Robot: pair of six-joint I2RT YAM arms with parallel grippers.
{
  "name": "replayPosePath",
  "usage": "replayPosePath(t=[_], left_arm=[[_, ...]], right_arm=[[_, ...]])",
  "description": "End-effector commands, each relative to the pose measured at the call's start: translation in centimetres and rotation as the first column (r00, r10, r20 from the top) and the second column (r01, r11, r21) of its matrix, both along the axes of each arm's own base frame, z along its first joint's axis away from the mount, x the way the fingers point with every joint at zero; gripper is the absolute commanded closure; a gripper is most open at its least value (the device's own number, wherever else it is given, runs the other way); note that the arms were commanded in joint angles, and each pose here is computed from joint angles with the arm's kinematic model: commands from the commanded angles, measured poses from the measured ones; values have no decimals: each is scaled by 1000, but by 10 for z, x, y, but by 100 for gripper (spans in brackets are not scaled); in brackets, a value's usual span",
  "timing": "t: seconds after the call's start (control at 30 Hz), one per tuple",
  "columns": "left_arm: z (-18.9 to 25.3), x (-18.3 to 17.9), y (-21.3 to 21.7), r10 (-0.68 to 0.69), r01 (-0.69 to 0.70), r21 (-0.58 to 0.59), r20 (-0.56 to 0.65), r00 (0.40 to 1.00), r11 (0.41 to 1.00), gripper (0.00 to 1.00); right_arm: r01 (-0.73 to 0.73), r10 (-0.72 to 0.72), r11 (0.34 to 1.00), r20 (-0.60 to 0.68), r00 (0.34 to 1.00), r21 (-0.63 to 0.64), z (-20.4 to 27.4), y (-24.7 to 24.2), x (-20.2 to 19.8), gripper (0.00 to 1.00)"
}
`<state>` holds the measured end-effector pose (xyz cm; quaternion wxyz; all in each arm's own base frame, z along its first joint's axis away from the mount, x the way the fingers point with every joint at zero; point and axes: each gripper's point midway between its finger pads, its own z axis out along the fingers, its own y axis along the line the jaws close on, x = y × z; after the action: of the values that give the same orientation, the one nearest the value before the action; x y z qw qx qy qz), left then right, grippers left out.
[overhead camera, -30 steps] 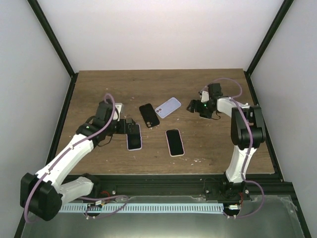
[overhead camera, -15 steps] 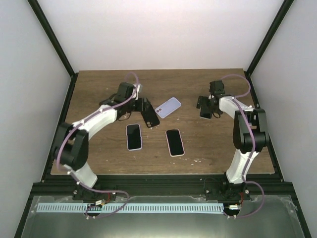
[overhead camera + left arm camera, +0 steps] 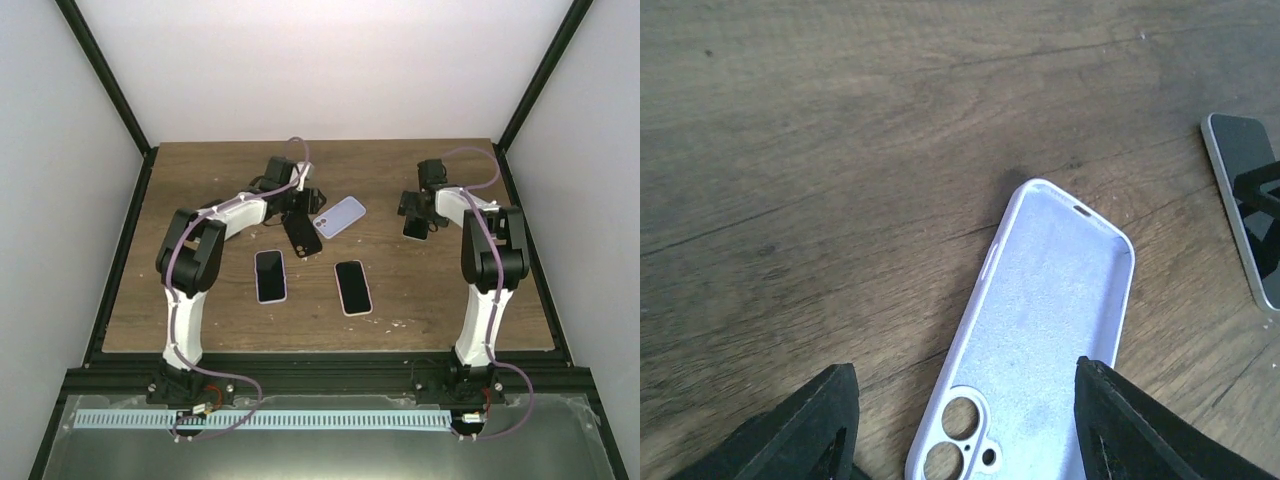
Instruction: Put the phone into the phone case
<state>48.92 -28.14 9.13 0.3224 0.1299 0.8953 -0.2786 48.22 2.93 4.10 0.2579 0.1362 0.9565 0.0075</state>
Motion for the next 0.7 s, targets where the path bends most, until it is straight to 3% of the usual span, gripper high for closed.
replayPosePath(t=[0.0, 0.13, 0.23, 0.5, 0.67], left_arm=[[-12, 4, -12, -63, 63, -34, -3, 998, 997, 40], [-32, 1, -19, -86, 84, -40, -60, 995, 996, 40], [-42, -5, -22, -94, 91, -39, -90, 991, 995, 41], [-46, -30, -29, -101, 82, -103, -200, 975, 991, 42], [-47, -55, -43, -144, 122, -102, -241, 960, 987, 43]], right_arm=[[29, -28, 998, 14, 1000, -48, 2, -6, 12, 4], [16, -17, 999, -18, 1000, -50, -9, -4, 13, 5], [1, -4, 997, -45, 999, -72, -18, -3, 9, 12], [-27, 20, 996, -76, 997, -83, -29, -4, -7, 25], [-51, 46, 996, -70, 996, -73, -25, -2, -20, 27]])
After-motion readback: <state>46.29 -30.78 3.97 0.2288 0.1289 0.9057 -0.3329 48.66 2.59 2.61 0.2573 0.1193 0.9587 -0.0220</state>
